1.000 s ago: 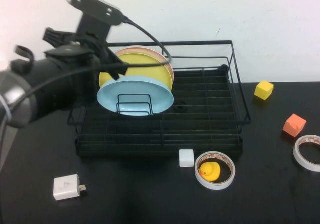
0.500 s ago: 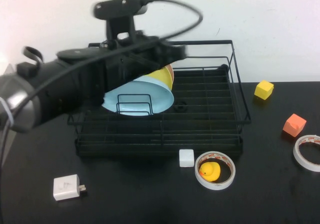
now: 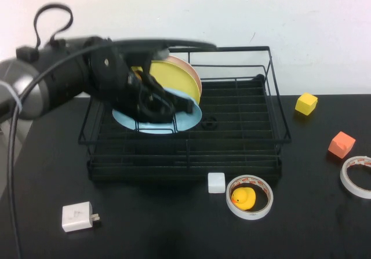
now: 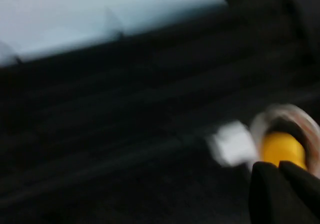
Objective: Place plate on rack
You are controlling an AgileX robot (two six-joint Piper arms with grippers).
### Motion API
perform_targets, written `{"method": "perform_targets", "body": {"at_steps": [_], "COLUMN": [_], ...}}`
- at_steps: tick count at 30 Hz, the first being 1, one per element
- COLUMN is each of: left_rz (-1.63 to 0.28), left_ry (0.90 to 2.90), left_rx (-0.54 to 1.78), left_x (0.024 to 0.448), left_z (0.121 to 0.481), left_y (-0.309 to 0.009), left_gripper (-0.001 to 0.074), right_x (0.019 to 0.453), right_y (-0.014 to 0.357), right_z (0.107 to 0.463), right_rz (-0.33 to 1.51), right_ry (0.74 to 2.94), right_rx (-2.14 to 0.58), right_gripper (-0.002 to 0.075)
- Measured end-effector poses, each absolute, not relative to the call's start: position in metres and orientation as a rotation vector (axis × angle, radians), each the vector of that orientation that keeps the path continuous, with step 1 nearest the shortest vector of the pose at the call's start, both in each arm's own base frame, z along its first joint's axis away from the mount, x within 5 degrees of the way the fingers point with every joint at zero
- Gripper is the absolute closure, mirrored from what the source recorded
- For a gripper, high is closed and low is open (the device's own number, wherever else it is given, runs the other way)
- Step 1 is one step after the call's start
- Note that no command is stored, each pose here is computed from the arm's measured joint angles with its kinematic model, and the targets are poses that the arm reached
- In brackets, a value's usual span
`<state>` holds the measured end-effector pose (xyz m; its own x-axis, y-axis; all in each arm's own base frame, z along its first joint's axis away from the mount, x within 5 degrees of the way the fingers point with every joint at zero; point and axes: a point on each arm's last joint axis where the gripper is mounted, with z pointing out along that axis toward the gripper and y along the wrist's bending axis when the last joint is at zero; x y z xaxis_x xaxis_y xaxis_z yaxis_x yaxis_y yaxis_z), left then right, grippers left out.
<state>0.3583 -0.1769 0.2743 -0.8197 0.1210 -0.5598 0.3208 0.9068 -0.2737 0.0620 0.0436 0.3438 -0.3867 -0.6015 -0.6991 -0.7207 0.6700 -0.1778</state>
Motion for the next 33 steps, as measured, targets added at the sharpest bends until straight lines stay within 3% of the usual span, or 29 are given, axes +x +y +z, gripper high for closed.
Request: {"method": "perform_targets", "body": {"at_steps": [5, 13, 19, 23, 33], "left_rz": [-0.442, -0.346, -0.304, -0.277, -0.198], "left_ry": [2.469, 2.464, 2.332, 2.258, 2.286], "left_rx": [0.280, 0.333, 0.339, 0.337, 0.362], "left_x": [0.384, 0.423, 0.446, 0.452, 0.455], "left_z": [0.280, 0.252, 0.252, 0.257, 0.254], "left_y": [-0.179, -0.189, -0.191, -0.186, -0.172], "left_gripper": [0.0736, 0.0736, 0.0736, 0.0736, 0.0736], "right_x": [0.063, 0.063, 0.063, 0.063, 0.063], "right_y": [0.046, 0.048, 0.048, 0.048, 0.048], "right_z": [0.335, 0.332, 0.332, 0.332, 0.332], "right_rz": [0.235, 0.263, 0.268, 0.268, 0.272], "right_ry": [2.136, 2.147, 2.147, 2.147, 2.148], "right_rx": [-0.999, -0.994, -0.993, -0.993, -0.990], "right_gripper": [0.0727, 0.0727, 0.0727, 0.0727, 0.0728]}}
